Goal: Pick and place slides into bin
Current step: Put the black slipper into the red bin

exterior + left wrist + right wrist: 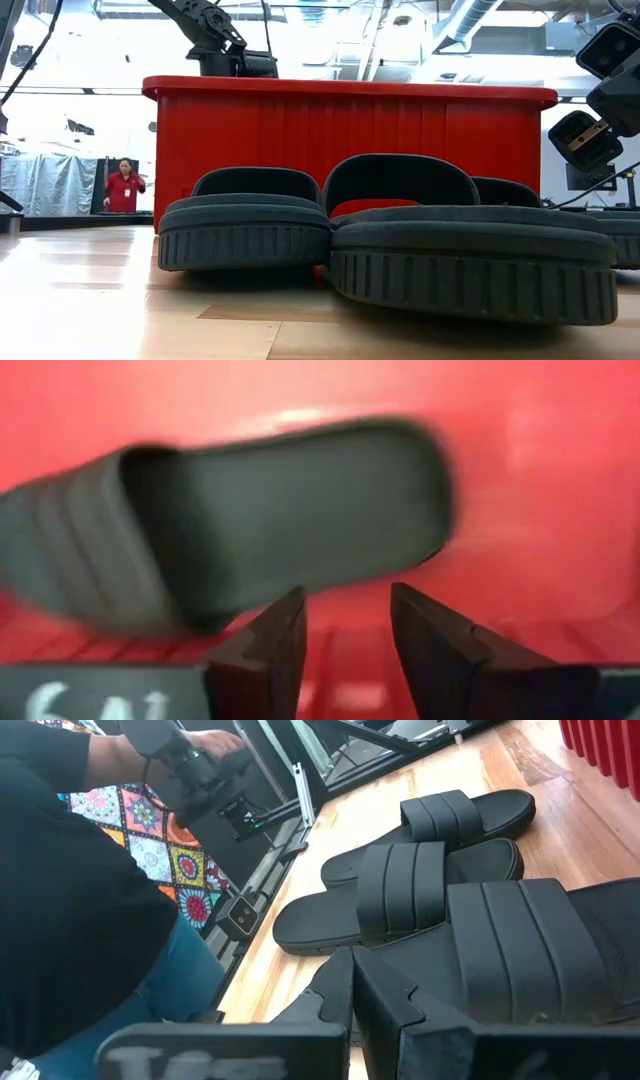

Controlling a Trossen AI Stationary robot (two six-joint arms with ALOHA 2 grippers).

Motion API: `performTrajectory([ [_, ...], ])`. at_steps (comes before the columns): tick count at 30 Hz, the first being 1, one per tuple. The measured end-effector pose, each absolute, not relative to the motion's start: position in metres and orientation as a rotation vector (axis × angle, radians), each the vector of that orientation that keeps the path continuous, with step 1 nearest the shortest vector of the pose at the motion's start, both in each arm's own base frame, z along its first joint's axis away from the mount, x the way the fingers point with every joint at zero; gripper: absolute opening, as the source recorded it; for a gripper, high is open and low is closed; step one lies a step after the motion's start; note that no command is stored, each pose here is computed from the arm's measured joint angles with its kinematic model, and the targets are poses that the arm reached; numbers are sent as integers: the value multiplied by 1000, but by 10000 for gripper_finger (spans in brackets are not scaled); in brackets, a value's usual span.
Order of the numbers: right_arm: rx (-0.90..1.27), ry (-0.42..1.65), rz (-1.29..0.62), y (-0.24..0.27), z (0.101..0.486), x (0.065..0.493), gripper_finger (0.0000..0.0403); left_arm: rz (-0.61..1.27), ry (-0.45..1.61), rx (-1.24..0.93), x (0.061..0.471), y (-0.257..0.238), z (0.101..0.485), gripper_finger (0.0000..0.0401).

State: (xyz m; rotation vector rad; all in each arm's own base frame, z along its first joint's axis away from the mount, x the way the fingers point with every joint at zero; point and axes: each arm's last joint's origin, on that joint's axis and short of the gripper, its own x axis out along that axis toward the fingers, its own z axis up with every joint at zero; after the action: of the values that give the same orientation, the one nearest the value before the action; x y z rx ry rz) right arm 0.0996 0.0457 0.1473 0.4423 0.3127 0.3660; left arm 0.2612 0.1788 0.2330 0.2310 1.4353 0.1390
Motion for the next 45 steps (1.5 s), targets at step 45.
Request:
performTrajectory([
  [45,442,313,366,46,147,100,0,-310,476,44,222,39,438,129],
])
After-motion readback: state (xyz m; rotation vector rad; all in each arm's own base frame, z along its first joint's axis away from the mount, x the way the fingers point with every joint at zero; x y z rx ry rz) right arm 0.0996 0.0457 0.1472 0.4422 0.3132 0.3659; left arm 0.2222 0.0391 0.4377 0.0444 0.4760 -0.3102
